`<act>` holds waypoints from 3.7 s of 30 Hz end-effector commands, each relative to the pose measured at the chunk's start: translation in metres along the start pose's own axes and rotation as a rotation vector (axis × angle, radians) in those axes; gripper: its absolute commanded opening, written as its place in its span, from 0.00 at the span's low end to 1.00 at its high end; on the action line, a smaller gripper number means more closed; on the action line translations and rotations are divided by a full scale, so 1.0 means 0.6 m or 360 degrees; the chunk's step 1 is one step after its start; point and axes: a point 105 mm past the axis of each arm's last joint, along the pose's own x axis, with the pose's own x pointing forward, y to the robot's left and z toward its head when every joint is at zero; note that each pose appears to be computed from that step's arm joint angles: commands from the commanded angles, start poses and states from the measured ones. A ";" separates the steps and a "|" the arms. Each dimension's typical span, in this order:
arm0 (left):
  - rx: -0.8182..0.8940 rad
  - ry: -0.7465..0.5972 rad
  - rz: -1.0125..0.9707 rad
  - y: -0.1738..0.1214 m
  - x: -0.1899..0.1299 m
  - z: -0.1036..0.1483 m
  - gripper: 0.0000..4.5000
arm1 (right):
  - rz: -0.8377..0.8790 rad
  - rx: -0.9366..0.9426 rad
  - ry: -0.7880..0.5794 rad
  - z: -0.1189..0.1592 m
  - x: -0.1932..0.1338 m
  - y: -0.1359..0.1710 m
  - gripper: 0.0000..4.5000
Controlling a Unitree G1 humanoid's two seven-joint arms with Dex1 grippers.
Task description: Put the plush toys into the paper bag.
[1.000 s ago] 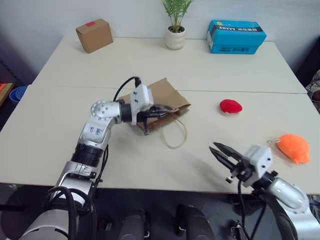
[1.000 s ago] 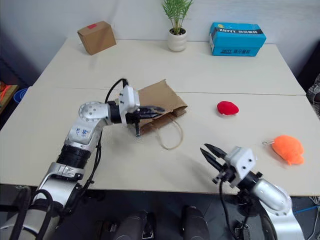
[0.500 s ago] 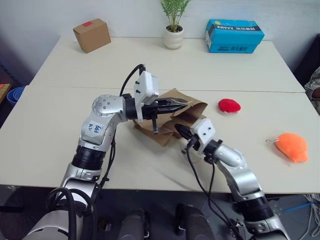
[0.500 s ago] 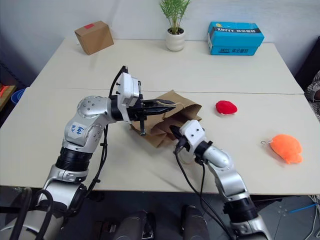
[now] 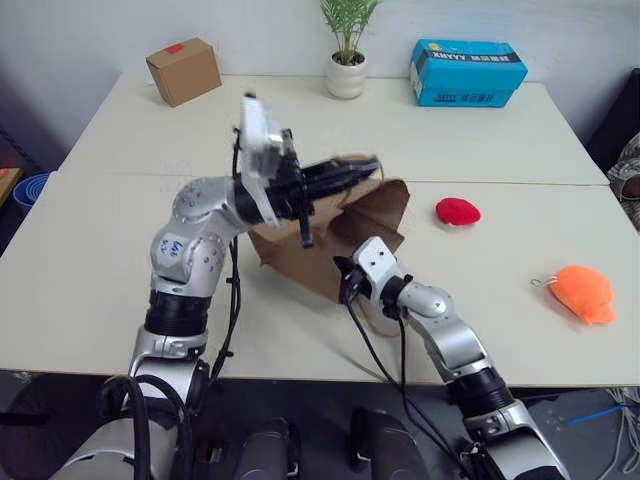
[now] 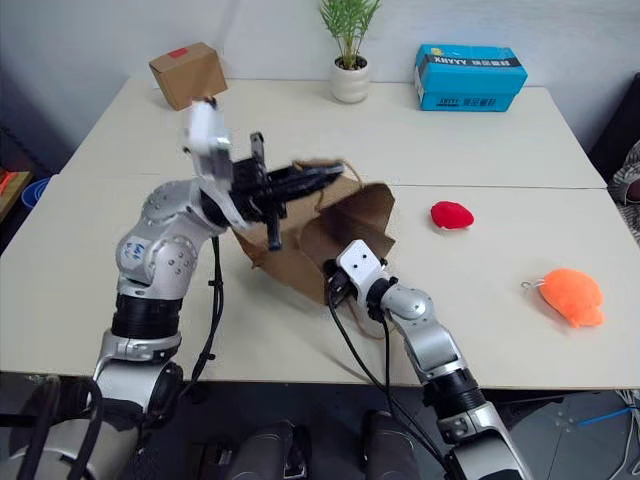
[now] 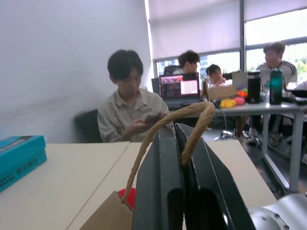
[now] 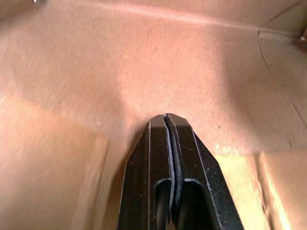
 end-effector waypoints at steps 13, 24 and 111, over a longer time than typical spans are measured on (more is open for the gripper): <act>0.0028 0.0060 -0.0141 -0.025 0.014 -0.031 0.00 | 0.0064 0.0269 -0.0107 0.020 -0.031 0.018 0.09; -0.0043 0.0115 -0.0193 -0.034 0.003 -0.064 0.00 | -0.0062 0.0091 -0.0490 0.075 -0.262 -0.011 0.90; 0.0037 0.0167 -0.0123 0.001 -0.041 -0.039 0.00 | 0.0079 0.0129 -0.0395 0.112 -0.239 -0.038 0.99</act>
